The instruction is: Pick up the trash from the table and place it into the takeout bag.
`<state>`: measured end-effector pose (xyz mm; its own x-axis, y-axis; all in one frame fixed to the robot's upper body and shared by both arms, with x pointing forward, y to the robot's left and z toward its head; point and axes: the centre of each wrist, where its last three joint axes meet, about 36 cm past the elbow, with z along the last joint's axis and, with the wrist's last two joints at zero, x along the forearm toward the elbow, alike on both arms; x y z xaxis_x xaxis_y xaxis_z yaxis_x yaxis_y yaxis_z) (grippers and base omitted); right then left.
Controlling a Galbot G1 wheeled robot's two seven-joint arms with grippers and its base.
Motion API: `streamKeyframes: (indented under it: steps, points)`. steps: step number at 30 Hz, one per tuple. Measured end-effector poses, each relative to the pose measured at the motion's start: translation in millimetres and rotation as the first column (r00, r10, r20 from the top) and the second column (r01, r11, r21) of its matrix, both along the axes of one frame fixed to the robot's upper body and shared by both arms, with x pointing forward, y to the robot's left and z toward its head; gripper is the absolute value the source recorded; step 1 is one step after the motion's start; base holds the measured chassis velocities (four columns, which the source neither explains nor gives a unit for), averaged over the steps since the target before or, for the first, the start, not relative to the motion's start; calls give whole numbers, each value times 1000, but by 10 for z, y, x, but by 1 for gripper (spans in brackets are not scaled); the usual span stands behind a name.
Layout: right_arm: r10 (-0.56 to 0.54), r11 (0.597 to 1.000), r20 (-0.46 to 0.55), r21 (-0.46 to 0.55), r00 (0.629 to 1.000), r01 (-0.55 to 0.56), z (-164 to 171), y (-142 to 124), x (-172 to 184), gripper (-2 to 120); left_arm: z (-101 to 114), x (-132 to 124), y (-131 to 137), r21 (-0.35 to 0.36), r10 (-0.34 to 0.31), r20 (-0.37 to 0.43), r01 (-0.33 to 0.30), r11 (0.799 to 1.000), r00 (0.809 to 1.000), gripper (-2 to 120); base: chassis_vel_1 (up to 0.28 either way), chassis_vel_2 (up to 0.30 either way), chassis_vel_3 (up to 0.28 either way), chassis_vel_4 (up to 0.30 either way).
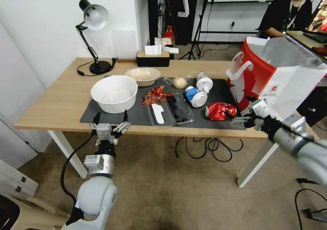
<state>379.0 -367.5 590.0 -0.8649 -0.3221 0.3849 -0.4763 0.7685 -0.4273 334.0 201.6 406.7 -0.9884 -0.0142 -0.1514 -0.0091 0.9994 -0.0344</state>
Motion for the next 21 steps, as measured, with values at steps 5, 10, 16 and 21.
streamKeyframes:
  steps: [5,10,16,21]
  points:
    - [25,997,-70,-71,997,-30,101,-187,162,100,-6,86,-66,-18,-20,5,20,1000,1000,100,0,0,0,0]
    - [27,996,-140,-81,990,-39,63,-344,265,100,-30,98,-99,-24,-28,0,28,999,1000,100,0,0,0,0]
    - [43,998,-149,-42,988,-50,98,-514,370,100,-42,78,-139,-37,-25,-3,25,999,1000,100,0,0,0,0]
    - [53,999,-144,12,988,-52,71,-487,358,100,-39,66,-155,-34,-24,-2,24,999,1000,100,0,0,0,0]
